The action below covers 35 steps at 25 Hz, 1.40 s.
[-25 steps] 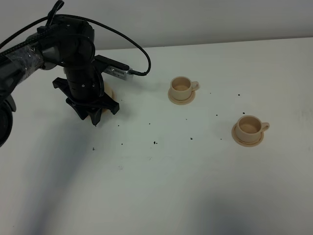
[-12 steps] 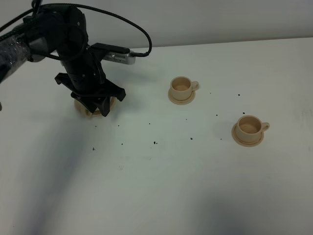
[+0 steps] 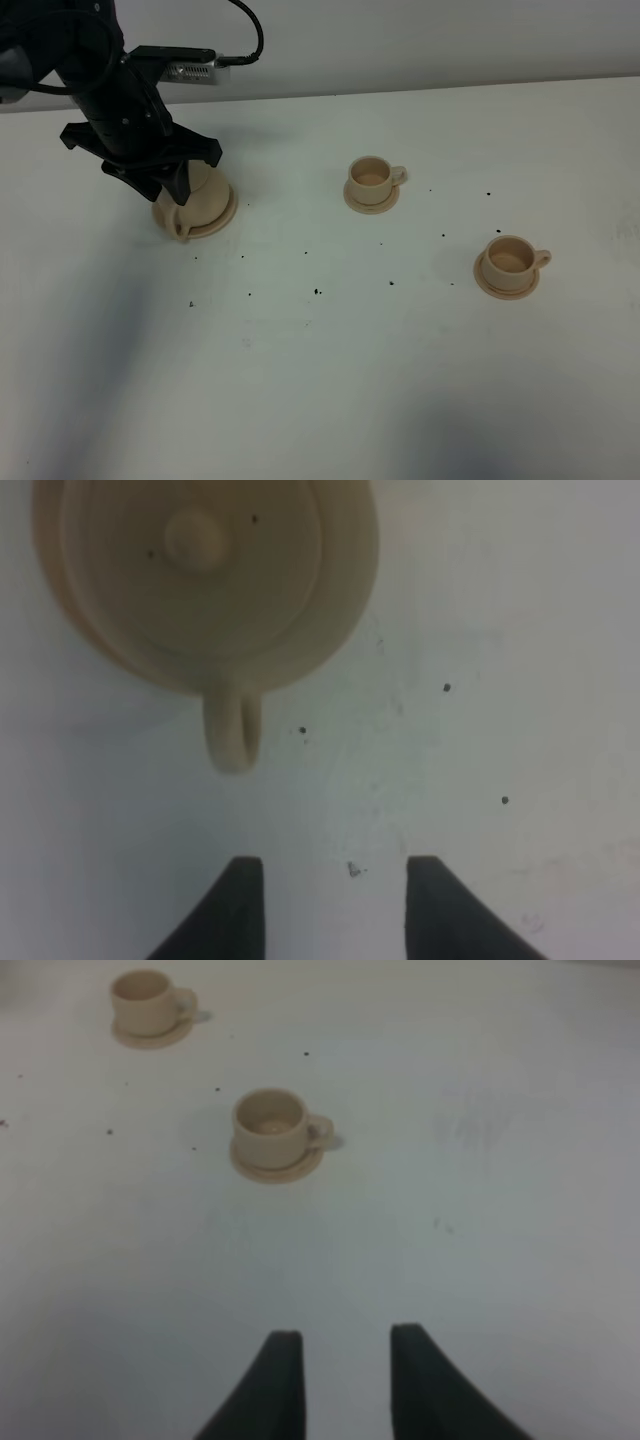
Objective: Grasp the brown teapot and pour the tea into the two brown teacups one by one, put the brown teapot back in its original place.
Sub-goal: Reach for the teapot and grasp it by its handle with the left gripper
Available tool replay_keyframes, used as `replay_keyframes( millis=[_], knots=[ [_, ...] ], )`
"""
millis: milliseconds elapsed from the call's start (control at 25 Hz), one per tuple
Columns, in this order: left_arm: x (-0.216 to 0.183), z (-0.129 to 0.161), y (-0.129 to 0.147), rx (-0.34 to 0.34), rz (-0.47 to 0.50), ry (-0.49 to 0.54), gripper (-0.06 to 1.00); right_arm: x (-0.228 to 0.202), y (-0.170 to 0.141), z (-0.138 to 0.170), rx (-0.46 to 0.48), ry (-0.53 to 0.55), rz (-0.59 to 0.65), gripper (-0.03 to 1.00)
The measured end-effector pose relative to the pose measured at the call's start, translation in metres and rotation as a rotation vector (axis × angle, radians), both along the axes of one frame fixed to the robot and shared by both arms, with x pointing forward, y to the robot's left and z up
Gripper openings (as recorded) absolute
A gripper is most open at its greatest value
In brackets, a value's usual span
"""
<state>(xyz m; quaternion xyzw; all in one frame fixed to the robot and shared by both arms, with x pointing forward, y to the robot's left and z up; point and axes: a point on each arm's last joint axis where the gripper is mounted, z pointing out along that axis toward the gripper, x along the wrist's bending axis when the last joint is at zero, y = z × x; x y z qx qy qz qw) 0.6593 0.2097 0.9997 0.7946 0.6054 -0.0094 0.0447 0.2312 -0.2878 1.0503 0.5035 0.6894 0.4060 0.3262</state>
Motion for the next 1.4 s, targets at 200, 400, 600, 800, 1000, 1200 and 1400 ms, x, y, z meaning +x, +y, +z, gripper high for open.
replay_keyframes(
  millis=[200, 400, 600, 800, 1000, 1200, 1400],
  knots=[
    [0.003, 0.0, 0.015, 0.0, 0.034, 0.0, 0.38, 0.0, 0.0, 0.0, 0.001, 0.0, 0.001, 0.24],
    [0.006, -0.011, 0.022, 0.005, 0.036, 0.023, 0.38, 0.0, 0.0, 0.0, 0.001, 0.0, 0.001, 0.24],
    [0.011, -0.035, 0.023, 0.013, 0.001, 0.076, 0.38, 0.0, 0.0, 0.0, 0.001, 0.0, 0.001, 0.24],
    [0.013, -0.05, 0.022, 0.017, -0.031, 0.106, 0.38, 0.0, 0.0, 0.0, 0.002, 0.0, 0.001, 0.24],
    [0.013, -0.052, 0.023, 0.019, -0.037, 0.111, 0.38, 0.0, 0.0, 0.0, 0.002, 0.0, 0.001, 0.24],
    [0.016, -0.063, 0.022, 0.022, -0.043, 0.122, 0.38, 0.0, 0.0, 0.0, 0.002, 0.0, 0.001, 0.24],
    [0.02, -0.064, 0.022, 0.018, -0.046, 0.08, 0.38, 0.0, 0.0, 0.0, 0.002, 0.0, 0.001, 0.24]
  ],
)
